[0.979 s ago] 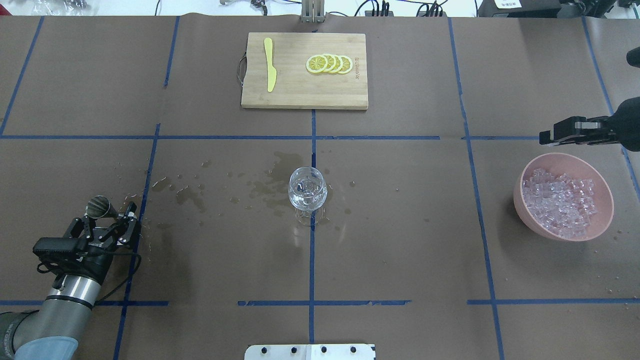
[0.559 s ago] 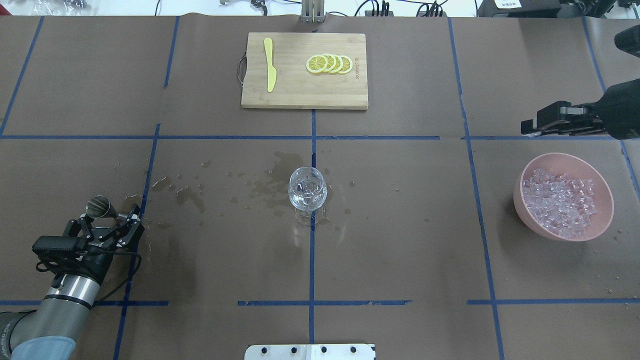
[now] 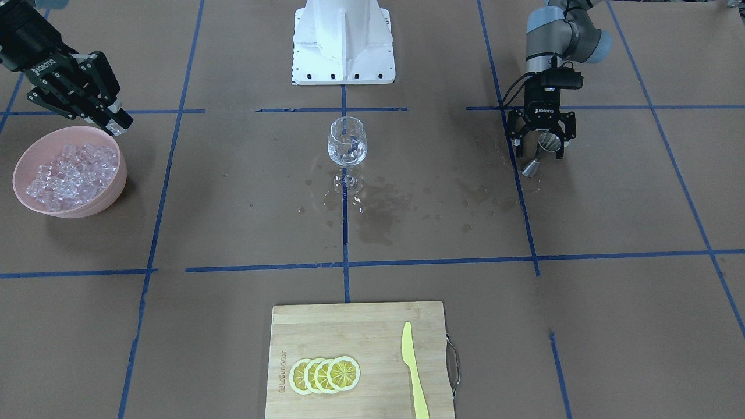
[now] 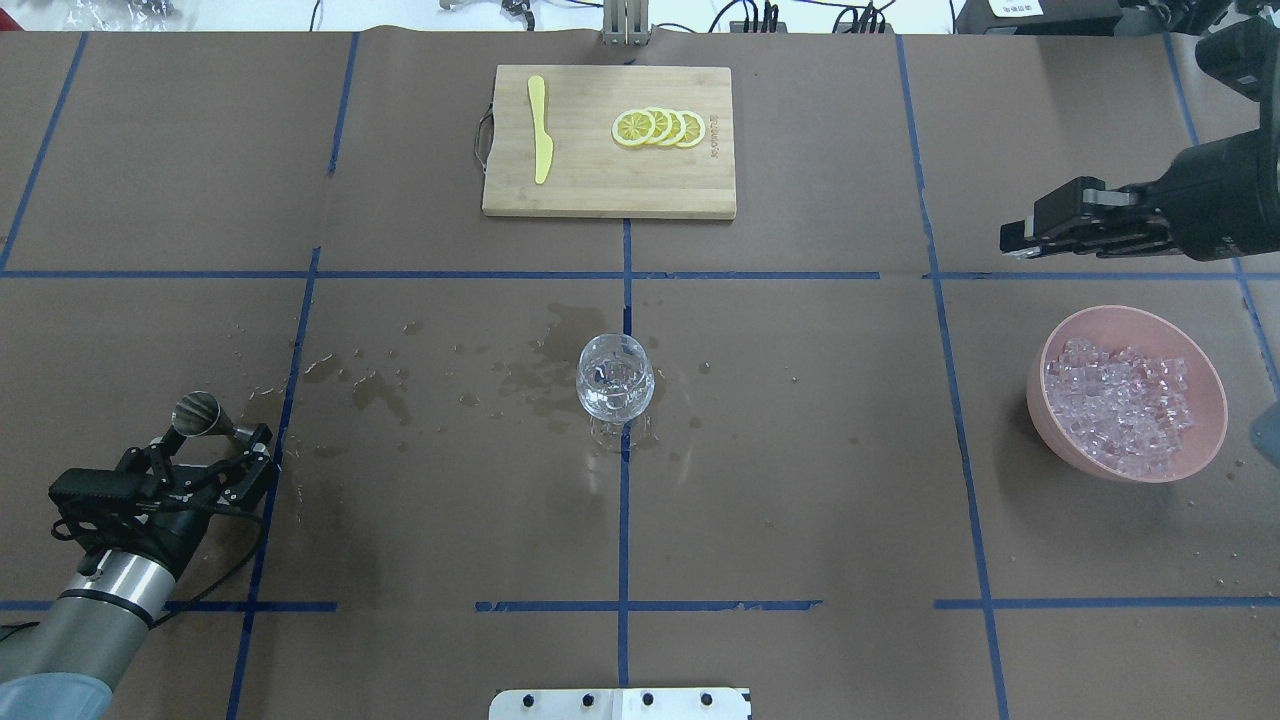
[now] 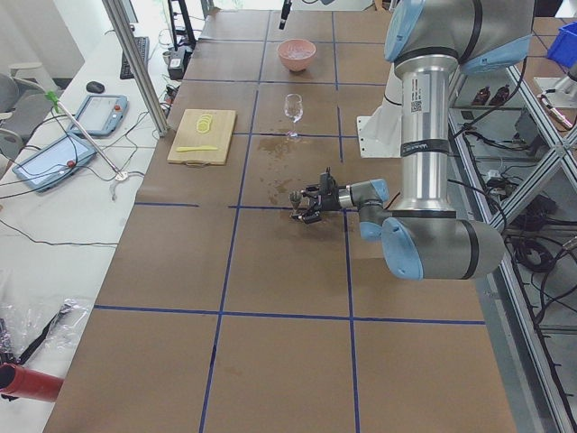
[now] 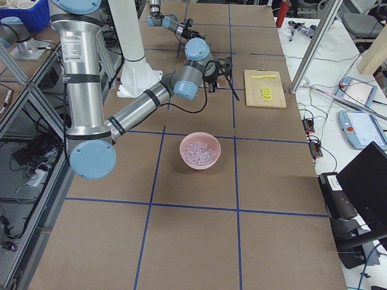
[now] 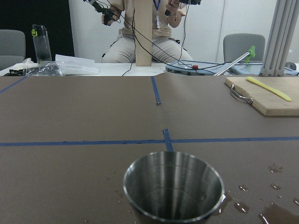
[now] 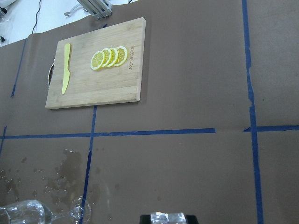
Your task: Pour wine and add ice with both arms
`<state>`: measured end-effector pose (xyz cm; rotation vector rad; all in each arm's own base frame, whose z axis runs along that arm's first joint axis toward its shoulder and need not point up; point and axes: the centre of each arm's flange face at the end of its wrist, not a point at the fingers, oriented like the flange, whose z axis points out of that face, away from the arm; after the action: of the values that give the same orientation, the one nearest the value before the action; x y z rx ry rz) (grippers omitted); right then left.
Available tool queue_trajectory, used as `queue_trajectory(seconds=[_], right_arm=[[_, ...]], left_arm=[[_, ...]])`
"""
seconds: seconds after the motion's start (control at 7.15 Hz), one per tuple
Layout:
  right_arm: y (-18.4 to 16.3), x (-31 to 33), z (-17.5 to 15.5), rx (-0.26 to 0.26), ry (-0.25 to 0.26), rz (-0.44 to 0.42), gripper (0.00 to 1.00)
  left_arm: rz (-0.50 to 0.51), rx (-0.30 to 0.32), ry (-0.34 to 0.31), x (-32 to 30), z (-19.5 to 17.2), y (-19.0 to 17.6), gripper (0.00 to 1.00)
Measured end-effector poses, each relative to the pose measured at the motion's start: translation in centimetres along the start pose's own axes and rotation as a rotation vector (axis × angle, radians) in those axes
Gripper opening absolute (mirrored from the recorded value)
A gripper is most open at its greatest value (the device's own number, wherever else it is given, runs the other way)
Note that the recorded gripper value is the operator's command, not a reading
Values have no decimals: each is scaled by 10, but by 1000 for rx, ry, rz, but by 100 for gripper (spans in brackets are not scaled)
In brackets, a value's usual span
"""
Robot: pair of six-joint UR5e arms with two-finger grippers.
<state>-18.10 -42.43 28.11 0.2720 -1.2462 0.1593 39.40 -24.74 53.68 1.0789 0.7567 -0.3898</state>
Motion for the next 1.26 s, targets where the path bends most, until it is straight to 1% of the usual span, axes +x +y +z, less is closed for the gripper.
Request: queue_trajectory(seconds=[0.28, 0.56, 0.7, 0.84, 1.12, 1.26], right_arm=[[4, -30, 12, -20, -41, 15, 0], [11, -59, 25, -46, -76, -9, 0], [13, -66, 29, -53, -86, -17, 0], [14, -71, 31, -58, -91, -22, 0], [18, -86, 41, -55, -104, -34, 0], [22, -97, 49, -53, -113, -31, 0]], left_arm=[[5, -52, 21, 1, -8, 2, 100], [8, -109, 42, -4, -22, -5, 100], [10, -149, 53, -4, -30, -13, 100], [25, -204, 58, -3, -41, -24, 100], [77, -335, 49, 8, -64, -47, 100], [97, -394, 43, 6, -71, -50, 100]])
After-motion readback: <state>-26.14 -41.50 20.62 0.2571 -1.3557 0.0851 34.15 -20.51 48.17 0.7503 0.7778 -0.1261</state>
